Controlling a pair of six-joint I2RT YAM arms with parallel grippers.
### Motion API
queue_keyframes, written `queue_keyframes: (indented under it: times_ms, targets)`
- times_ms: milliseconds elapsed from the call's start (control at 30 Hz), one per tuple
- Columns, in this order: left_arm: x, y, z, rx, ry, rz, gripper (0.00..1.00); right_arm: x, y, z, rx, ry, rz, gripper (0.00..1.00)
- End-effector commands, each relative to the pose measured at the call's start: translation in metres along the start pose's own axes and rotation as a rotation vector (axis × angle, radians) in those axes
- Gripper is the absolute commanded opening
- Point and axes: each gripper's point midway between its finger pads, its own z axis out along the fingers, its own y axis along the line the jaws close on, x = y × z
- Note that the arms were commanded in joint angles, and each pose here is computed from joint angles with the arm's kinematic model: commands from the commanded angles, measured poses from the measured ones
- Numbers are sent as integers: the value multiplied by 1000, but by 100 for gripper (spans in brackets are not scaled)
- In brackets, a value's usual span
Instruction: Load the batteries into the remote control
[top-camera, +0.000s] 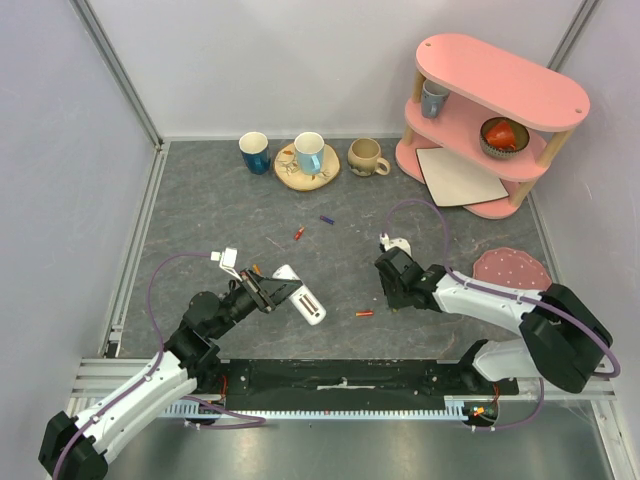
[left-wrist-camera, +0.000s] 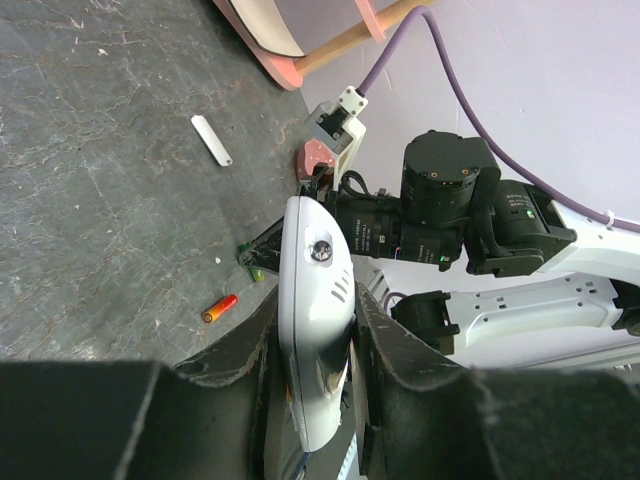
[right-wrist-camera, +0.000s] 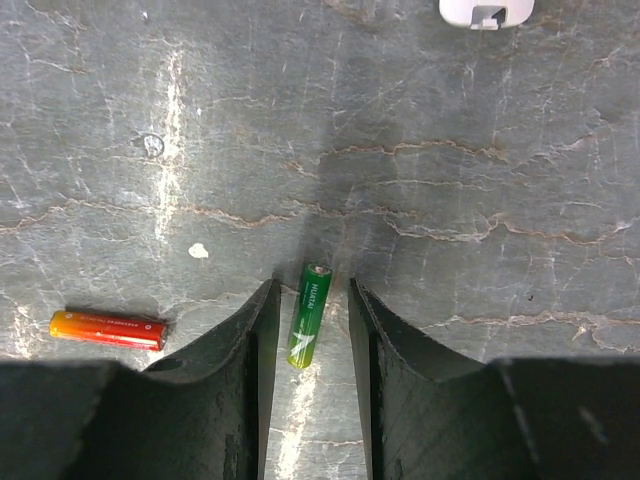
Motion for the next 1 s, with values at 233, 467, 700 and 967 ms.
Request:
queue_keyframes:
  times_ms: [233, 467, 700, 967]
  targets:
    - [3, 0, -2, 27, 0, -5, 2, -11, 5, 6, 6, -25, -15, 34]
    - [2, -2, -2, 31, 1, 0, 2, -10, 10, 0, -32, -23, 3, 22]
    - [-4, -12, 3, 43, 3, 28, 2, -74, 42, -69, -230, -228, 69, 0]
    - [-6, -25, 17, 103, 11, -8, 2, -124, 87, -160, -558, -464, 44, 0]
